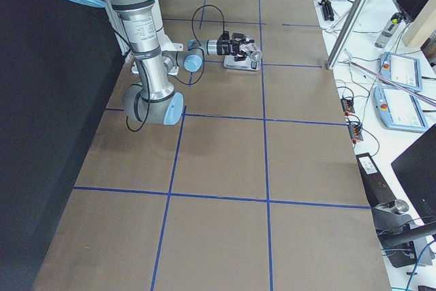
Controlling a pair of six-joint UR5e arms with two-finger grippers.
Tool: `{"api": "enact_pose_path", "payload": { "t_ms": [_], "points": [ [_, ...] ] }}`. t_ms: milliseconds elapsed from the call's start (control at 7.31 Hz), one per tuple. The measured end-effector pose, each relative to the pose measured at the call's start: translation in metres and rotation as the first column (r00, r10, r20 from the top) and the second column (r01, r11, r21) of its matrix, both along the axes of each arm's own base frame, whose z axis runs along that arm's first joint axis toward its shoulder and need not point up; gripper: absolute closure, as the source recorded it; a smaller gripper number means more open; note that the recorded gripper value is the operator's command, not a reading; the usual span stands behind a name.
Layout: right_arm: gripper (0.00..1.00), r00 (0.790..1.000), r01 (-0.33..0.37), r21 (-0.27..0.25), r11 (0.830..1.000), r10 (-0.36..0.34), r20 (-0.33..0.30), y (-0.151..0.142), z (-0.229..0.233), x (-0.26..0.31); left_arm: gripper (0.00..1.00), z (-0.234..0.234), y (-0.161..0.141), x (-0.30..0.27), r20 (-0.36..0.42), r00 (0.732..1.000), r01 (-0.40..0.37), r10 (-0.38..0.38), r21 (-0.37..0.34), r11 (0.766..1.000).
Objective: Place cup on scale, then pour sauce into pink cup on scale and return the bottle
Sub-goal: 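Tilt the bottle spout down over the pink cup with the right gripper, then tilt the bottle upright and carry it back with the right gripper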
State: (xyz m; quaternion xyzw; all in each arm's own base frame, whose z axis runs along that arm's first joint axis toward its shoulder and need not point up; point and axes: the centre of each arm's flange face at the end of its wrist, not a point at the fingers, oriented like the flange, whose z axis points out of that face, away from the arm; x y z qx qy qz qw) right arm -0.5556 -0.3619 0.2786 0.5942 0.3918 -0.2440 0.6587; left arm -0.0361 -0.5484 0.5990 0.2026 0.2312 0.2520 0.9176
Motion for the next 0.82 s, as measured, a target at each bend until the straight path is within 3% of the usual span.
{"api": "enact_pose_path", "payload": {
  "t_ms": [821],
  "points": [
    [1.0,0.981,0.026,0.028,0.999,-0.031,0.191,0.0094,0.0019,0.0102,0.0,-0.0035,-0.0024,0.0002,0.0,1.0,0.0,0.0,0.007,1.0]
  ]
}}
